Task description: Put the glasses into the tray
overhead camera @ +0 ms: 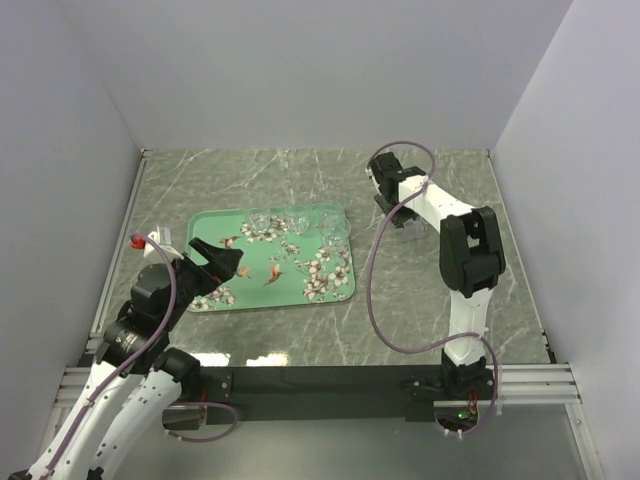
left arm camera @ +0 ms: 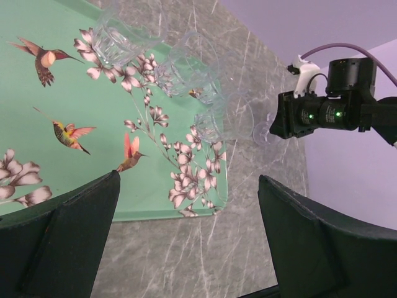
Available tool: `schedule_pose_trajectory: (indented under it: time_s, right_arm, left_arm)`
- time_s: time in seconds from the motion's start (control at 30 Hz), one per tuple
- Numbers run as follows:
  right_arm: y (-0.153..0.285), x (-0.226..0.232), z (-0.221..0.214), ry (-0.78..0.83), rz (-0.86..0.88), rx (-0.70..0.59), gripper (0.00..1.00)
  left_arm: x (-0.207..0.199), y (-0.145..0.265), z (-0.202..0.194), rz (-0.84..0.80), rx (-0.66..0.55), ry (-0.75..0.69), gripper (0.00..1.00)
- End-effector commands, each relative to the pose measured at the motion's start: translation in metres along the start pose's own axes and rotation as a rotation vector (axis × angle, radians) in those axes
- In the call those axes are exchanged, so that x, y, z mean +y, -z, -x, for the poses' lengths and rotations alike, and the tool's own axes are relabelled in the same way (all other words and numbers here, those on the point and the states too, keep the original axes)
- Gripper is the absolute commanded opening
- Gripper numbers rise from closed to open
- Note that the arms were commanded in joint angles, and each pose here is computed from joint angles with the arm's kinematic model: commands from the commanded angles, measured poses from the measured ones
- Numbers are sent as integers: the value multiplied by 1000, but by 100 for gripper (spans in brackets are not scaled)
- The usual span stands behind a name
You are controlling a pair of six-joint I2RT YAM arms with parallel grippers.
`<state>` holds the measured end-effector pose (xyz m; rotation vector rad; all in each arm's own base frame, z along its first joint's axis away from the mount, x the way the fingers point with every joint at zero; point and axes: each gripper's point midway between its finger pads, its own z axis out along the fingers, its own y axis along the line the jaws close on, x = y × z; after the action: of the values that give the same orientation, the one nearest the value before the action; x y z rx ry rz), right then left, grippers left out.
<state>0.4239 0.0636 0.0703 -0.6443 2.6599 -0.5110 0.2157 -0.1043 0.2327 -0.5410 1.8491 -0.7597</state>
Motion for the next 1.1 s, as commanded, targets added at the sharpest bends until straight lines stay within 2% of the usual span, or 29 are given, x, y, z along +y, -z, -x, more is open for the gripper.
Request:
schedule_pose_trajectory:
  time_s: [0.0,0.1,0.37,0.67,0.87,0.97,1.07]
  right_arm:
    - [15,-15,7,41,-95,-51,45]
    - [14,-17,7,70,-135,-60,44]
    - [11,-17,11,110,-199,-79,34]
    - [26,-21,14,130,-234,-136,16]
    - [42,-25,18,103,-221,-175,9]
    - [46,-22,19,74,-177,-192,0]
    - [52,-20,18,29,-117,-198,0]
  left_arm:
    - [-1,4,4,-9,-17,13,99]
    - [-1,5,4,-10,-23,15,99]
    - [0,10,6,-13,-34,21,99]
    - [1,14,7,-15,-43,29,99]
    - [0,14,8,-22,-47,31,99]
    - [-2,15,8,-26,-46,30,99]
    - [-2,16,9,-23,-48,29,99]
